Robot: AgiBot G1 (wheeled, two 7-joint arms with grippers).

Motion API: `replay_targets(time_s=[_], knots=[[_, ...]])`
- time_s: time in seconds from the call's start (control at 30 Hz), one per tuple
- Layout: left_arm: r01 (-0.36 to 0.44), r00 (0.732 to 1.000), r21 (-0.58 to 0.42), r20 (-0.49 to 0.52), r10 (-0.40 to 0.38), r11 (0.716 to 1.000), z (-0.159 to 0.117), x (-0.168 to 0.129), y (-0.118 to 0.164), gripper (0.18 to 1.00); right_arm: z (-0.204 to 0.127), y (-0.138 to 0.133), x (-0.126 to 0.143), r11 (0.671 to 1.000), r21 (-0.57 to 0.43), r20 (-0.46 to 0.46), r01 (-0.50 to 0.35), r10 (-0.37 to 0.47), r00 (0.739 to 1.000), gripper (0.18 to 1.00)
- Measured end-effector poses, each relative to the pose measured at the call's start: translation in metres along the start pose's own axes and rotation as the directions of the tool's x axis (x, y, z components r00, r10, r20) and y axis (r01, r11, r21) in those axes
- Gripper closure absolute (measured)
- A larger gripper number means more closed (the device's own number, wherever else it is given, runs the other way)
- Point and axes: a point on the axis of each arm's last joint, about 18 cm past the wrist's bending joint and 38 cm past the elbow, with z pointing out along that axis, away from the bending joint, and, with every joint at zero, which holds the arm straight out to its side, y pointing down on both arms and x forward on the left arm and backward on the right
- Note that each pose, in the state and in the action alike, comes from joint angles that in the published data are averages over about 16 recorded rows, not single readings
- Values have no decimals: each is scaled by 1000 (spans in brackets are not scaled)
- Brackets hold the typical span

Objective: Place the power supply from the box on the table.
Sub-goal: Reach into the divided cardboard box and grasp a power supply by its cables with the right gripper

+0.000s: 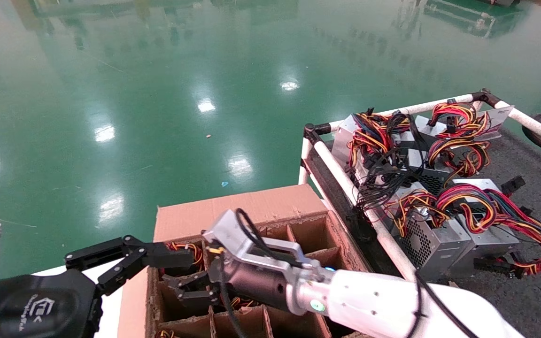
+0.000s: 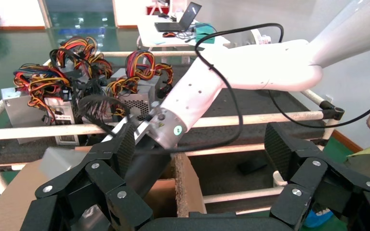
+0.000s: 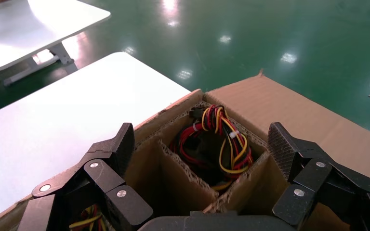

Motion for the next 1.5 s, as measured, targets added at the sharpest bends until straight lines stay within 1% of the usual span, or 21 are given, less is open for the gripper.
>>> replay_targets(time_s=[0.23, 0.47, 0.83, 1.03, 1.23, 1.43, 1.5], knots=[[0, 1000, 0, 0, 0, 1000, 0, 0, 0, 200, 25, -1, 2, 1000, -30, -8, -10, 10, 1000, 179], [0, 1000, 0, 0, 0, 1000, 0, 0, 0, 185, 39, 0, 2, 999, -43, -9, -25, 25, 1000, 179], [0, 1000, 0, 0, 0, 1000, 0, 0, 0, 184, 46, 5, -3, 998, -53, -2, -46, 46, 999, 199], [0, 1000, 0, 0, 0, 1000, 0, 0, 0, 184, 49, 6, -4, 997, -55, -3, -52, 51, 999, 247], [0, 1000, 0, 0, 0, 1000, 0, 0, 0, 184, 52, 3, -2, 997, -53, -10, -57, 56, 998, 329], [0, 1000, 0, 0, 0, 1000, 0, 0, 0, 184, 54, 2, 0, 997, -50, -25, -62, 60, 998, 448], [0, 1000, 0, 0, 0, 1000, 0, 0, 0, 184, 55, 2, 1, 997, -50, -29, -63, 62, 998, 499]])
